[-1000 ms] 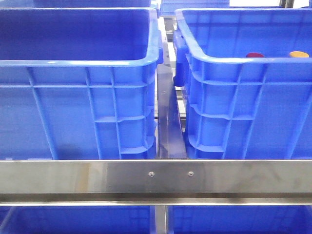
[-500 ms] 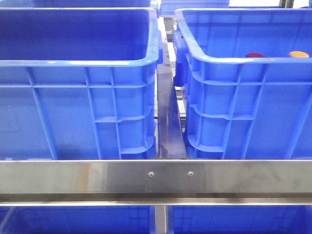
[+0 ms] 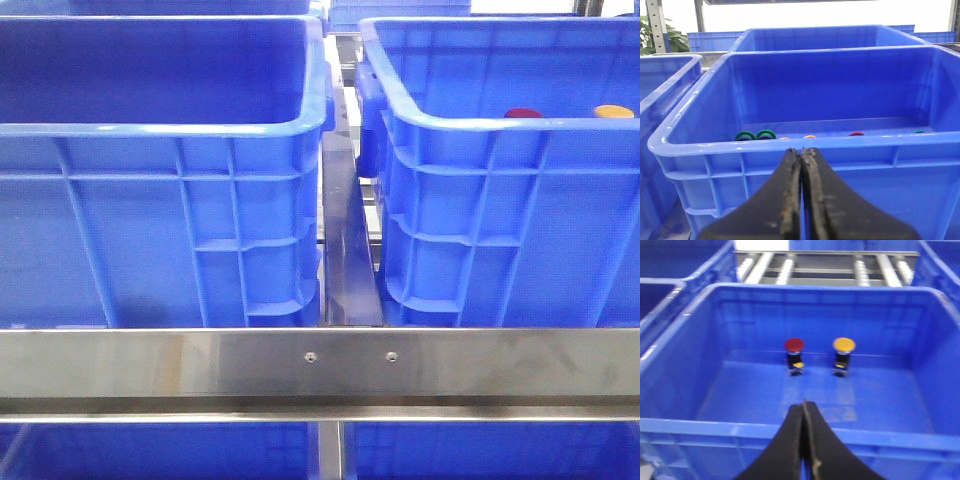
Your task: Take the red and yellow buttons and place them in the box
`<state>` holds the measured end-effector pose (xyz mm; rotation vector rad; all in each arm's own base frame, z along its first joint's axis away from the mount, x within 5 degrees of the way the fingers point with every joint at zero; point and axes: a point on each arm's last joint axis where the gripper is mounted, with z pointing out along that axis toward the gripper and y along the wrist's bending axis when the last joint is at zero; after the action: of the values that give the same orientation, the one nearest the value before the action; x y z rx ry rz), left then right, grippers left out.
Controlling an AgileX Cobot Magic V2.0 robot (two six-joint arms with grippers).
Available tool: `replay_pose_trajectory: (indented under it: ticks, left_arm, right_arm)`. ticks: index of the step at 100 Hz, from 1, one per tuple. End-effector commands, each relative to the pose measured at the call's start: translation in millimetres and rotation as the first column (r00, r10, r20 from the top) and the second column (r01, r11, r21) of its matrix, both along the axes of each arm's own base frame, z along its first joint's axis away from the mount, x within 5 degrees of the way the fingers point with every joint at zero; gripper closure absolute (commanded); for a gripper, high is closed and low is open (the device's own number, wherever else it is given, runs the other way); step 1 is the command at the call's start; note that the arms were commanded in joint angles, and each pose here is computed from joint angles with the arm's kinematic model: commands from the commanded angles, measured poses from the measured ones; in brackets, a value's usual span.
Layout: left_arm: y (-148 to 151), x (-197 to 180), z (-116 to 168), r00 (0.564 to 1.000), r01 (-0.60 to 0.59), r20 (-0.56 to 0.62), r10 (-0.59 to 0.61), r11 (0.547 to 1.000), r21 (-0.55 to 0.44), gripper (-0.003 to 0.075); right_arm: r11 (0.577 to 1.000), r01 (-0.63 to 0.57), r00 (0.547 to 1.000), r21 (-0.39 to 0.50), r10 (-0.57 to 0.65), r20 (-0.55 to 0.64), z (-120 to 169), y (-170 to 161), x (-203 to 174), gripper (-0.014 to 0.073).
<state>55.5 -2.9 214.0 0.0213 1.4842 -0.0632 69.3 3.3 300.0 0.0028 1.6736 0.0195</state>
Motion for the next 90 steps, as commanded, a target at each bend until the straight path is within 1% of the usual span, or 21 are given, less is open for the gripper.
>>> replay_pose_trajectory:
  ticks: [1,10,19,29,40,64,71,90]
  left_arm:
    - [0,-1,-8,0.998,0.005,0.063,-0.005,1.000,-0.004,0.0739]
    - [0,-1,-8,0.998,0.005,0.063,-0.005,1.000,-0.004,0.0739]
    - [0,-1,-8,0.998,0.005,0.063,-0.005,1.000,-0.004,0.0739]
    - [0,-1,-8,0.998,0.005,0.063,-0.005,1.000,-0.004,0.0739]
    - [0,-1,-8,0.998,0.005,0.063,-0.005,1.000,-0.004,0.0739]
    - [0,-1,-8,0.998,0.005,0.063,-0.005,1.000,-0.004,0.0739]
    - [0,-1,-8,0.998,0.005,0.063,-0.005,1.000,-0.004,0.0739]
    - [0,-1,-8,0.998,0.005,0.063,-0.005,1.000,-0.004,0.0739]
  right_arm:
    - [0.996,0.067,0.993,0.052,-0.072,0.095,14,-6,-6,0.0663]
    - [0.996,0.073,0.987,0.046,-0.079,0.138,14,-6,-10,0.0663]
    - [0.998,0.052,0.978,0.028,-0.056,0.201,8,-5,-14,0.0663]
    - [0.999,0.029,0.971,0.028,-0.035,0.238,-8,-4,-16,0.0663]
    - [0.999,0.025,0.960,0.044,-0.037,0.276,-26,-4,-19,0.0663]
    - [0.995,0.015,0.954,0.096,-0.043,0.298,-69,-5,-20,0.0663]
    - [0.995,0.008,0.955,0.096,-0.036,0.295,-78,-4,-18,0.0663]
    - [0.997,-0.015,0.951,0.075,-0.009,0.309,-79,-3,-17,0.0663]
